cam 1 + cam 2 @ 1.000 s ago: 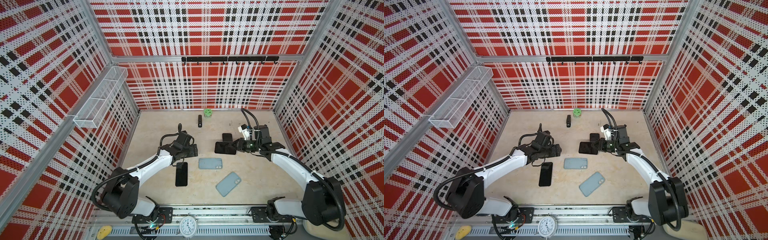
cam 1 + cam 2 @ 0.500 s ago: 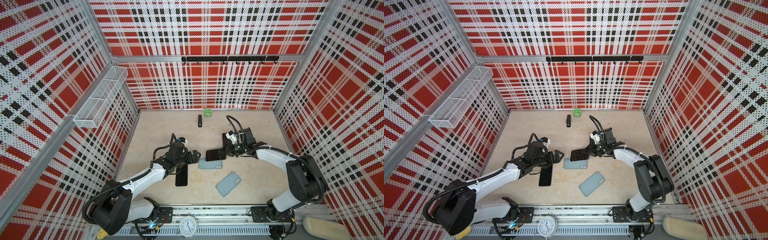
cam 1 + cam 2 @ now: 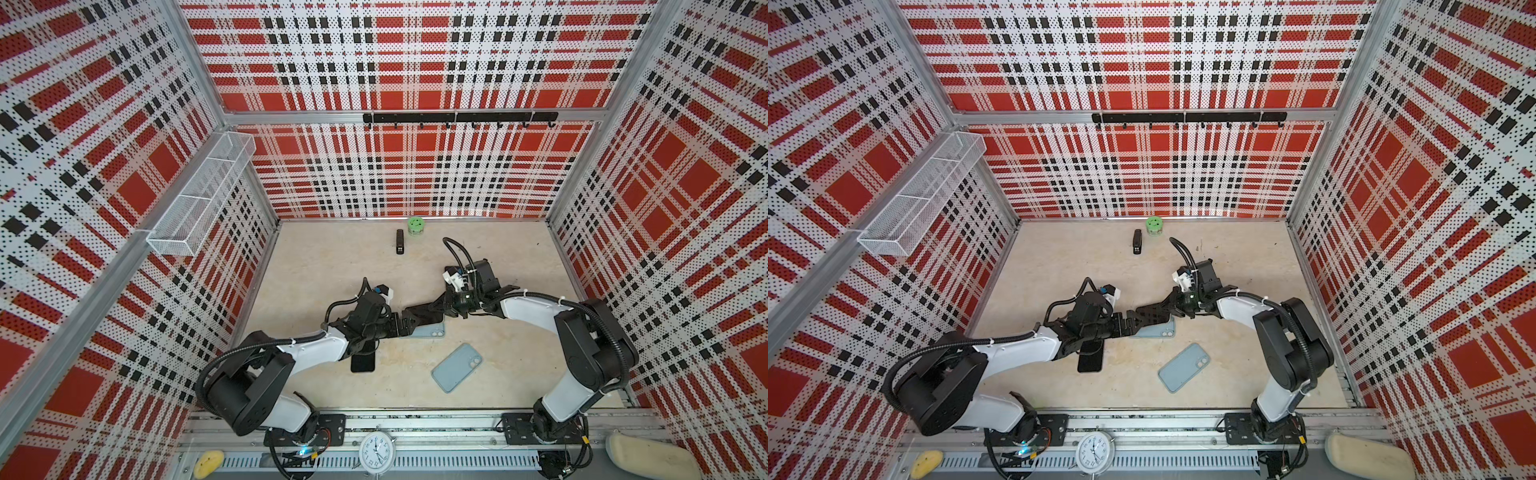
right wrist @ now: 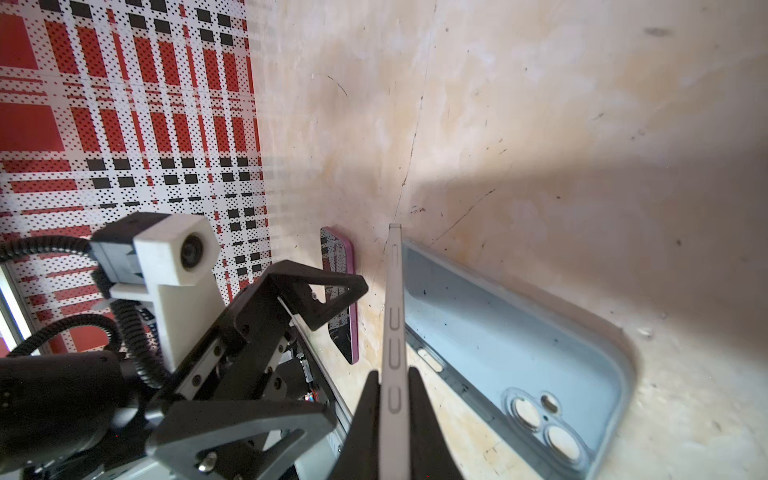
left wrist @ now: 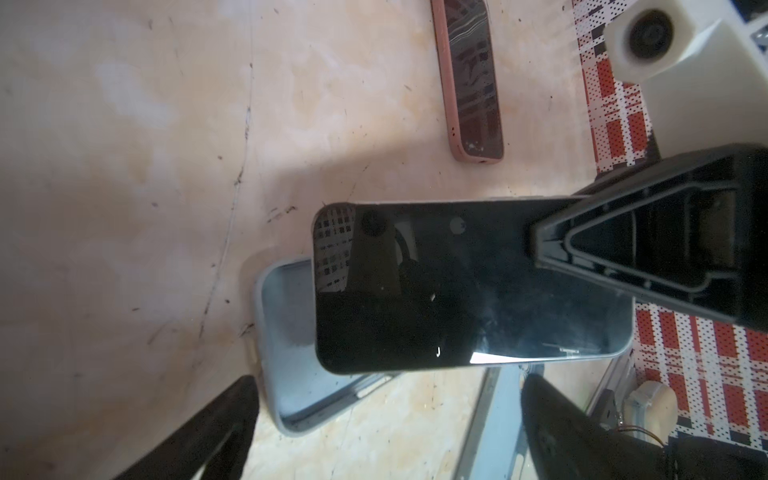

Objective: Put the phone into the phone case

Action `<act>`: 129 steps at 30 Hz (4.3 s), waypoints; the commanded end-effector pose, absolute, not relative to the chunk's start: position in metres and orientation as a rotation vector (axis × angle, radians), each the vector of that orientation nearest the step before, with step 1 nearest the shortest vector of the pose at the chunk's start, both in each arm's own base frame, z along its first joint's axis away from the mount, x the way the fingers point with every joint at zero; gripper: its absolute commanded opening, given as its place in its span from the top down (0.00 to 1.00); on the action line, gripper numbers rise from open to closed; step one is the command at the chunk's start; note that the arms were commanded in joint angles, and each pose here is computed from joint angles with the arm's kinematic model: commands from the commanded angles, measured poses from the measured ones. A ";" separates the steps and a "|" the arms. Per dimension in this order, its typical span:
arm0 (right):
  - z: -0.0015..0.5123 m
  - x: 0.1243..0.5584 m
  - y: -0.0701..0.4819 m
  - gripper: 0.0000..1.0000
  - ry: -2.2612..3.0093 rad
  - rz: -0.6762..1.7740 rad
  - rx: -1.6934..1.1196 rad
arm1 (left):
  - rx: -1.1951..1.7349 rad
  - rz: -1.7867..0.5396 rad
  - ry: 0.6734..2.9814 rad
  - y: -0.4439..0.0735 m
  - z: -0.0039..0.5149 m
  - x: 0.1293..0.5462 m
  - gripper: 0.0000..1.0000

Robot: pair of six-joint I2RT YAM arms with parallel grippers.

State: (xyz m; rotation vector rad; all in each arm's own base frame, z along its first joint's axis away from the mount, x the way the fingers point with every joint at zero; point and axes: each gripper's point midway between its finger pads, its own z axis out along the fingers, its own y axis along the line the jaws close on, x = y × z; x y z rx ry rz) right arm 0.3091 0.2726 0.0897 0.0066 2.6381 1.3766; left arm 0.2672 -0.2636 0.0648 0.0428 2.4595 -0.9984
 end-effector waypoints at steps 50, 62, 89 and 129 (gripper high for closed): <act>0.003 0.289 0.258 1.00 2.849 1.138 0.053 | -0.119 -1.149 2.363 -0.275 0.050 0.269 0.00; -0.020 0.280 0.263 1.00 2.891 1.054 0.023 | -0.123 -1.153 2.360 -0.275 0.049 0.267 0.00; 0.001 0.296 0.243 0.73 2.875 0.767 -0.094 | -0.126 -1.161 2.346 -0.275 0.050 0.268 0.00; 0.066 0.323 0.207 0.22 2.718 0.446 -0.202 | -0.155 -1.159 2.294 -0.266 0.055 0.272 0.00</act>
